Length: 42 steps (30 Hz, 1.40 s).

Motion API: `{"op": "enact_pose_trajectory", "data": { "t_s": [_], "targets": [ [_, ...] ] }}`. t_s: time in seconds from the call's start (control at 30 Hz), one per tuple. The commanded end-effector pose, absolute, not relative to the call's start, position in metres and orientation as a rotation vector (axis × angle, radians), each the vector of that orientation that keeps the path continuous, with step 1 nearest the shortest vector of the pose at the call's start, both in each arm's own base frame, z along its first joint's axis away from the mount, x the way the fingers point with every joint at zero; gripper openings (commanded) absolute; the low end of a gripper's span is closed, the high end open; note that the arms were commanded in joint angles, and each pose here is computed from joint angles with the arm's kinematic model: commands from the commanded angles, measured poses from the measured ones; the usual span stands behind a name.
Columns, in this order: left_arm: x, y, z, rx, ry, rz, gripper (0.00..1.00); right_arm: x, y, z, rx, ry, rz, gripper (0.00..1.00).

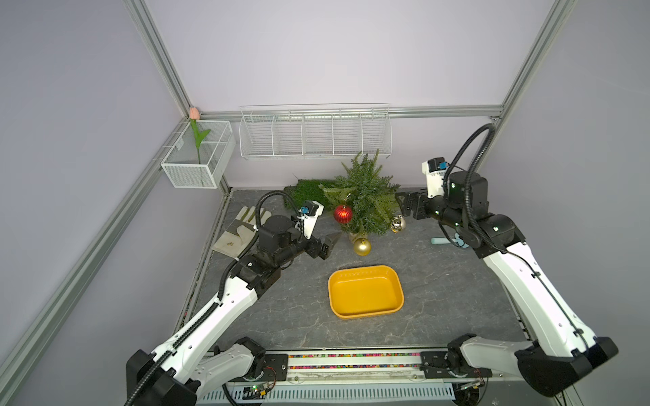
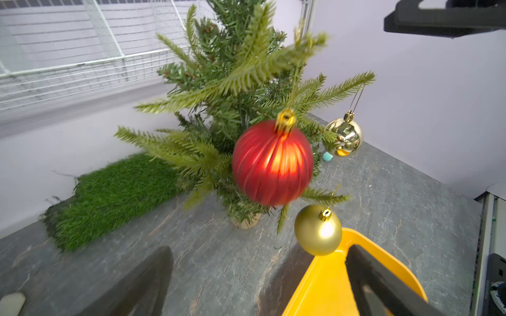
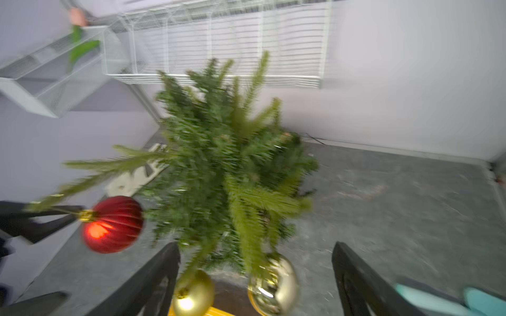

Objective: Decorate the small christmas tree with ornaments
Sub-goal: Reset both arms

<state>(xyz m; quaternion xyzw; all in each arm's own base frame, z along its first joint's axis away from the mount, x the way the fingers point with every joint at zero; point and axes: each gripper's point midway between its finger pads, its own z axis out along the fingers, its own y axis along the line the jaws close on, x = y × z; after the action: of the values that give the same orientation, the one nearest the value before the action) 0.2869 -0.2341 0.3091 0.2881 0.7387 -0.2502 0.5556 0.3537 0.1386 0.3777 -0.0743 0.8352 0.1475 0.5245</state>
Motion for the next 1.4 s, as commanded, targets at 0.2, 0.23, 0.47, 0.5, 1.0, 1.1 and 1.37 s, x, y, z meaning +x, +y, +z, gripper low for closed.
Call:
{"op": "enact_pose_trajectory", "data": {
  "t_s": [0.2,0.23,0.47,0.5,1.0,1.1,1.37],
  "targets": [
    [0.303,-0.15,0.253,0.325,1.877,-0.202,0.99,0.362,-0.002,0.283,0.226,2.012,-0.196,0.89],
    [0.305,-0.141,0.247,0.293,1.878,-0.151,0.99,0.362,-0.011,0.269,0.257,2.014,-0.214,0.89],
    [0.322,-0.081,0.22,0.089,1.789,0.237,0.99,0.367,-0.024,0.159,0.226,2.026,-0.264,0.89],
    [0.323,-0.072,0.215,0.056,1.775,0.292,0.99,0.368,-0.023,0.15,0.214,2.017,-0.26,0.89],
    [0.358,0.019,0.16,-0.21,1.661,0.289,1.0,0.38,-0.021,0.113,0.109,1.803,-0.239,0.89],
    [0.372,0.018,0.147,-0.207,1.686,0.212,0.99,0.384,-0.018,0.099,0.086,1.841,-0.209,0.89],
    [0.403,0.014,0.116,-0.156,1.836,0.161,0.99,0.389,-0.026,0.097,0.135,1.88,-0.219,0.89]
  ]
}}
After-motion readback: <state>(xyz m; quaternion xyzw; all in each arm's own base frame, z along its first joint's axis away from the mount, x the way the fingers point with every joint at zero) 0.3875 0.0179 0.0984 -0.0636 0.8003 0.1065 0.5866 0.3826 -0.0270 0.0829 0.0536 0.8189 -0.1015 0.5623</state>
